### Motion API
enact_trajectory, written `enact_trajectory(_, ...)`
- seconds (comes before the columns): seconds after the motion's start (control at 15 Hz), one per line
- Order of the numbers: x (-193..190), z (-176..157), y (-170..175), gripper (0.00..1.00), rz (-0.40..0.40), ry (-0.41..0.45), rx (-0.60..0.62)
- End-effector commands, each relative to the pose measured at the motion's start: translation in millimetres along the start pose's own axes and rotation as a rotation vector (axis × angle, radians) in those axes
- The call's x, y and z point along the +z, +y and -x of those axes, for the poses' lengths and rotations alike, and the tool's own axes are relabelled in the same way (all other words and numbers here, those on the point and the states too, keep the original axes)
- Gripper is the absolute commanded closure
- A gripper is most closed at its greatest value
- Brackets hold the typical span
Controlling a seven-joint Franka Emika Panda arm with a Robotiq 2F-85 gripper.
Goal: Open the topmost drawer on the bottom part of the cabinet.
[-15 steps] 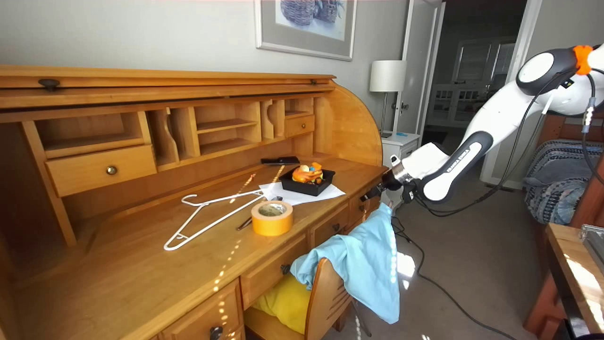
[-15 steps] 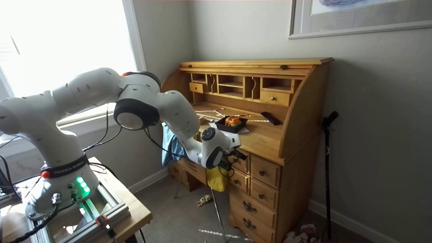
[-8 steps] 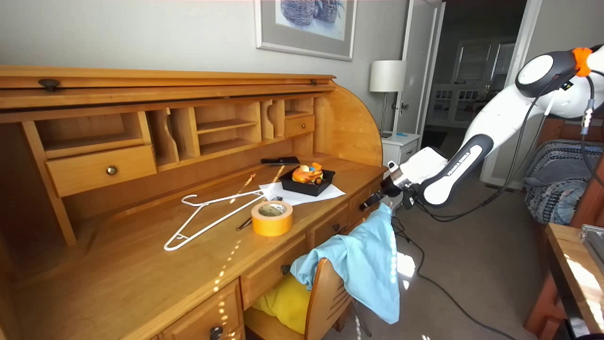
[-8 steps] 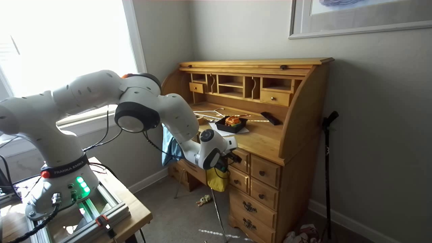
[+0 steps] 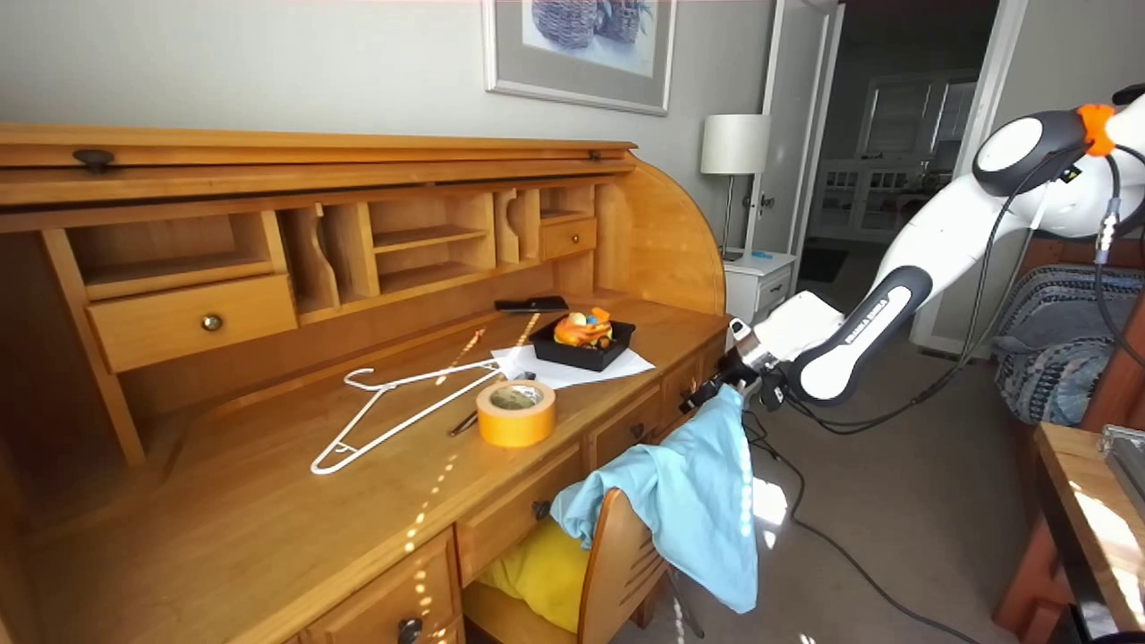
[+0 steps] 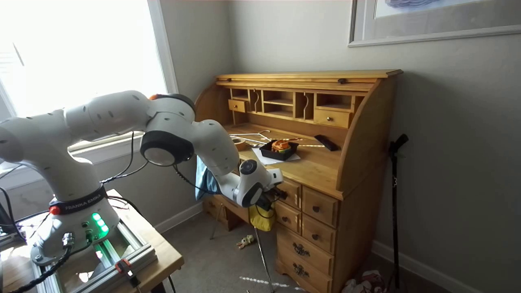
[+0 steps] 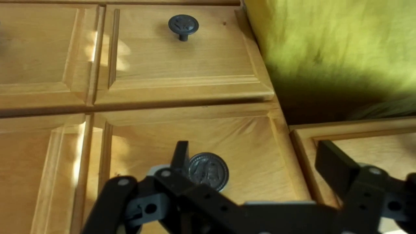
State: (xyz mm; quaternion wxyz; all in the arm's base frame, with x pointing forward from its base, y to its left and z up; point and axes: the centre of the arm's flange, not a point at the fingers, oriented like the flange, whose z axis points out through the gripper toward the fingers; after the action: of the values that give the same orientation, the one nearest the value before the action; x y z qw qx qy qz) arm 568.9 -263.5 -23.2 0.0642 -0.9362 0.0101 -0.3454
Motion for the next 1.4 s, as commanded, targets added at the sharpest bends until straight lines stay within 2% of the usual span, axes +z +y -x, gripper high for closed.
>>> enact_trajectory(0.0,14.1,0.4,5.3,0.0,-0.012,-0.004,-0.023)
enact_trajectory(0.67,19.2,4.1,-4.3,0.0,-0.04,-0.032,-0.038)
enact_trajectory(1.33,28.9,8.5,19.0,0.0,0.034,-0.03,-0.07)
